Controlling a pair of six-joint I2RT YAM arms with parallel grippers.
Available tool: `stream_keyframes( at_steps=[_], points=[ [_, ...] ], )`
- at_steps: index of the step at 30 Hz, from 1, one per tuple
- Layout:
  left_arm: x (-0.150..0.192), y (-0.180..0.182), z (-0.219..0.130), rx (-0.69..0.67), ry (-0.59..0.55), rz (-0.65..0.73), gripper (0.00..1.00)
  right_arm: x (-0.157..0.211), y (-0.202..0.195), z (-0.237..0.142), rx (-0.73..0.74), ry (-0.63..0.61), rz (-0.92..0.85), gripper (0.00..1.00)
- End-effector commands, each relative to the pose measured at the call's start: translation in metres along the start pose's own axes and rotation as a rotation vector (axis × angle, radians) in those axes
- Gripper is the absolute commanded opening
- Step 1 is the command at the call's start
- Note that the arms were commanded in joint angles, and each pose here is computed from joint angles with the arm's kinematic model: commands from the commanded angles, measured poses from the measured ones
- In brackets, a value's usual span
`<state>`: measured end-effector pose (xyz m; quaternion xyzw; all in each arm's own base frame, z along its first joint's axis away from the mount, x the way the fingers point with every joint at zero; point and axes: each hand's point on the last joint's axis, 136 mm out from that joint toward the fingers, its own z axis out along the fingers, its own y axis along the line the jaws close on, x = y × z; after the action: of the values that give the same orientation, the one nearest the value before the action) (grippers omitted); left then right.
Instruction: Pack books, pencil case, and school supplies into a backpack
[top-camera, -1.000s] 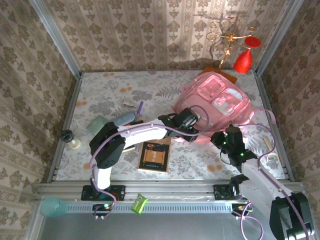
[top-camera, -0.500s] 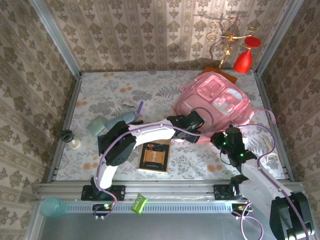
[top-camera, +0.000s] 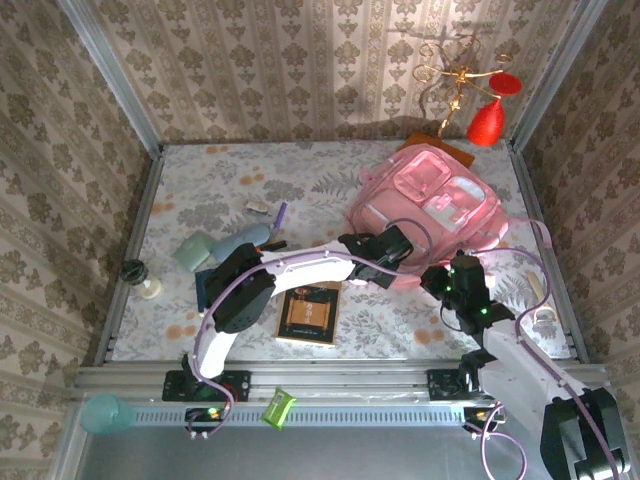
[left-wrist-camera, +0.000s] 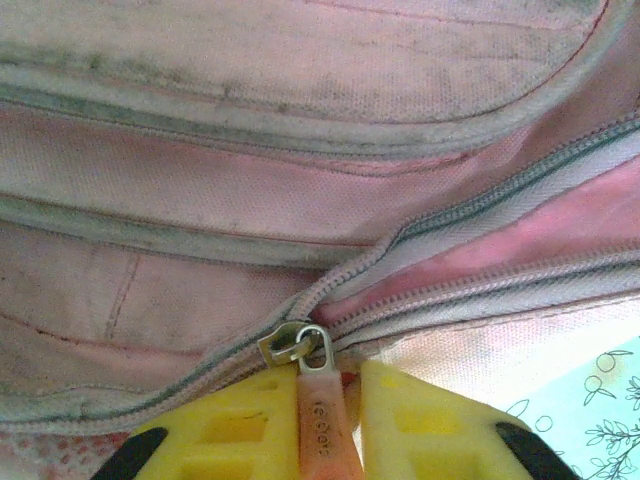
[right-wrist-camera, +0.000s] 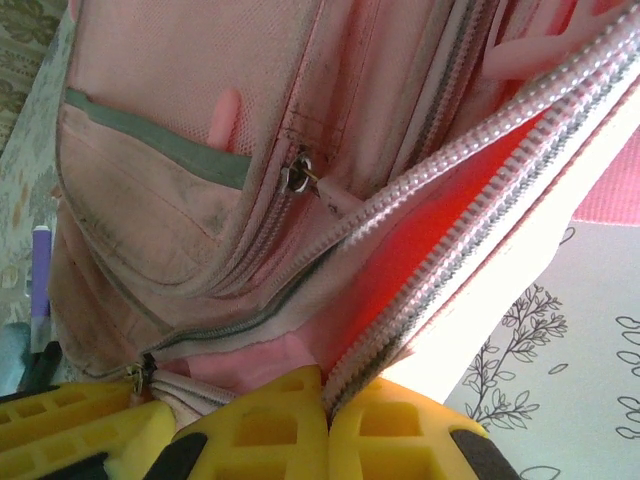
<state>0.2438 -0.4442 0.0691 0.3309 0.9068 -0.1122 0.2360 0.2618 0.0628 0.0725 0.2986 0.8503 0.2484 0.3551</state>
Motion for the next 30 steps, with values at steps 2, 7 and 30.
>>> stream_keyframes(
  at_steps=[2,7,30],
  points=[
    [0.006,0.027,-0.009,-0.052,0.045,0.015,0.16,-0.015,0.003,-0.006,0.010,-0.067,-0.051,0.00],
    [0.005,0.030,-0.011,-0.012,0.044,0.003,0.05,-0.014,0.000,-0.005,0.017,-0.067,-0.052,0.00],
    [0.022,0.104,-0.022,-0.058,0.038,0.050,0.00,-0.027,-0.032,-0.016,0.187,-0.122,-0.070,0.00]
  ],
)
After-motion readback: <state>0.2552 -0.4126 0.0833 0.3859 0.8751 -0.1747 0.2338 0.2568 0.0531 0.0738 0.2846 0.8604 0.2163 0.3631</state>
